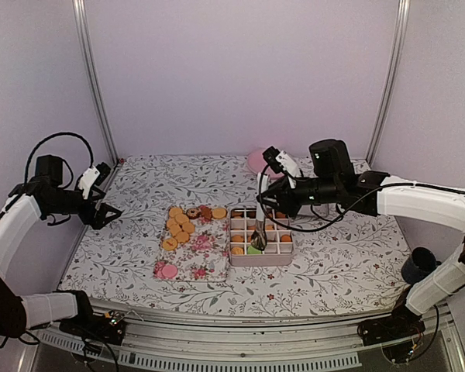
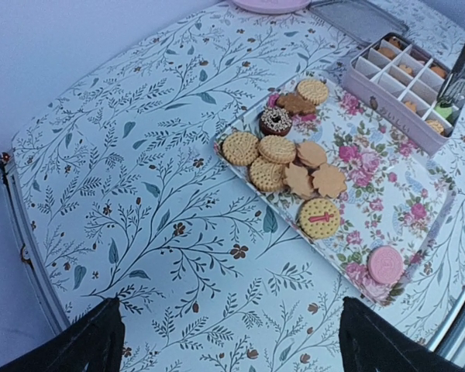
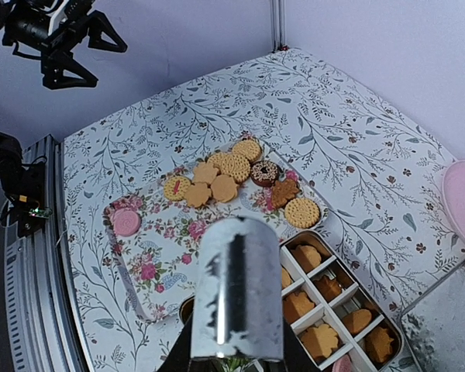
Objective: Pack the cookies
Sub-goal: Adjust the fake cookies in the empty pocket of the box.
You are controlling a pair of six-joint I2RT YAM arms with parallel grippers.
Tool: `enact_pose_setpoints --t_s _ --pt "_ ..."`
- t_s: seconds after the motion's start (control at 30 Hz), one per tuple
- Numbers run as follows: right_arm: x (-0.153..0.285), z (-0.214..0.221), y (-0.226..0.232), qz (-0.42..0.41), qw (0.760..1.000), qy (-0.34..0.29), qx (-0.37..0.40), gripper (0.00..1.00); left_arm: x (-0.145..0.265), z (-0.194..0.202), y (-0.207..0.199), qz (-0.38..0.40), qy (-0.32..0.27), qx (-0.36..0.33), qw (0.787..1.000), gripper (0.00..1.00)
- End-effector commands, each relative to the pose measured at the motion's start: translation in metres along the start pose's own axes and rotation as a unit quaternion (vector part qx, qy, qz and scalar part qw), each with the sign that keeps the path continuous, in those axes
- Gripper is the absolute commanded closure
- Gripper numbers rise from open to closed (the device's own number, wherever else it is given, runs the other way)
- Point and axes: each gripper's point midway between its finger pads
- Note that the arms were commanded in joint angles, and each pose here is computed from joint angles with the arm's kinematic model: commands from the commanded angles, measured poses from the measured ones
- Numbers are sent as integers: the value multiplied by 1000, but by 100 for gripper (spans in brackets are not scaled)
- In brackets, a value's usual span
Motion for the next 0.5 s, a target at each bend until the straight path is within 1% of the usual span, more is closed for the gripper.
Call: enact_pose_setpoints --t_s 0.0,0.2,0.27,0.33,0.47 --pt "15 -37 -4 23 999 -34 26 78 3 -10 -4 7 -10 -10 1000 3" --pt "20 -85 -5 54 993 -89 52 71 1 -9 -3 6 -9 -1 1000 3" --pt "18 -104 -6 66 990 -110 59 70 1 -8 -2 3 -8 2 1000 3" --pt "9 -115 -3 69 988 -126 59 69 0 -4 0 -3 -6 6 1000 2" --pt "-26 -129 7 59 986 -142 58 65 -3 5 2 -8 3 14 1000 2"
Point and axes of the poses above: each gripper's point midway between its finger pads, its own x axis back along the fingers, its own y axis along the line the jaws close on, z = x × y, and after that the axes turned 15 degrees about x, right-handed
